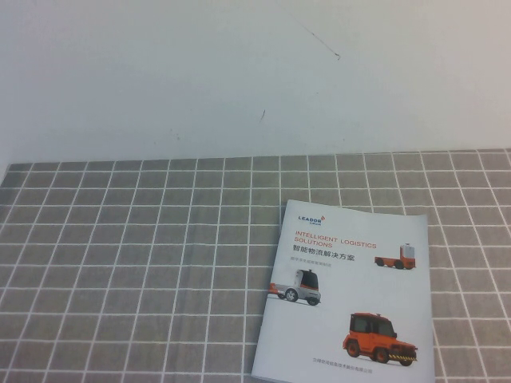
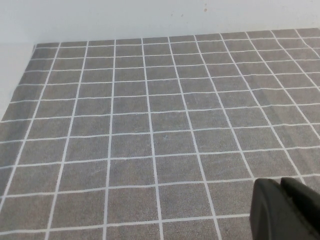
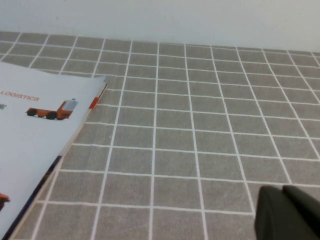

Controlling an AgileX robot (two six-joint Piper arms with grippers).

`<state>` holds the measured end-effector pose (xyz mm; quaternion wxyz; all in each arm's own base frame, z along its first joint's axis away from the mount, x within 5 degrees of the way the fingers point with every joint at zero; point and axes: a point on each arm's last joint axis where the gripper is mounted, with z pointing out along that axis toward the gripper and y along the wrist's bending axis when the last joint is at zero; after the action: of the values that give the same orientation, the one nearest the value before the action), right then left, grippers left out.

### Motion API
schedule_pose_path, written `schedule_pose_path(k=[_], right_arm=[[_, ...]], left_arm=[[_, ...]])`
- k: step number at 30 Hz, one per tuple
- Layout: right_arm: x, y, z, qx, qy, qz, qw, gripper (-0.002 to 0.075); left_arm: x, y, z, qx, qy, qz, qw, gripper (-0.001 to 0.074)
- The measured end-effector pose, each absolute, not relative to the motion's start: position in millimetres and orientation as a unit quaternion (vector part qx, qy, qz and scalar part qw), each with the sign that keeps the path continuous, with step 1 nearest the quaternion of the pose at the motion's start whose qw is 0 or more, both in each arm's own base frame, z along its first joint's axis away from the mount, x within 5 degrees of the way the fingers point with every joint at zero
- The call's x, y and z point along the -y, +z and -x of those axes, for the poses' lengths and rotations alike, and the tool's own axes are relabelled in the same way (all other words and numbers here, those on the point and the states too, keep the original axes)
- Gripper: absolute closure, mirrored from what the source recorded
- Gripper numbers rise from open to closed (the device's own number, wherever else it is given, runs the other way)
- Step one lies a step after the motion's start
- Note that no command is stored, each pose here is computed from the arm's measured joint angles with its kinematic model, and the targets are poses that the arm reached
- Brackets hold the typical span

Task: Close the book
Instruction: 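Close the open booklet and leave it lying on the table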

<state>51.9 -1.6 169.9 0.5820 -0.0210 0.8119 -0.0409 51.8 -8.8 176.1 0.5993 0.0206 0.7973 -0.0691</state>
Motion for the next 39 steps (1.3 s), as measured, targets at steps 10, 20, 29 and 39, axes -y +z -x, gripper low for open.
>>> schedule_pose_path(k=[10,20,29,39], right_arm=[[0.7,169.5,-51.8,-0.813,-0.031,0.022,0.581,0.0729],[-1.4,169.5,-51.7,-0.812,-0.019,0.038,0.581,0.0729],[-1.4,169.4,-51.7,-0.813,-0.019,0.038,0.581,0.0729],[-1.4,169.9,-51.7,-0.812,-0.019,0.038,0.581,0.0729]], left_arm=[[8.8,176.1,-51.8,-0.797,-0.069,-0.021,0.599,0.0737],[8.8,176.1,-51.8,-0.797,-0.069,-0.021,0.599,0.0737],[8.8,176.1,-51.8,-0.797,-0.069,-0.021,0.599,0.0737],[8.8,176.1,-51.8,-0.797,-0.069,-0.021,0.599,0.0737]])
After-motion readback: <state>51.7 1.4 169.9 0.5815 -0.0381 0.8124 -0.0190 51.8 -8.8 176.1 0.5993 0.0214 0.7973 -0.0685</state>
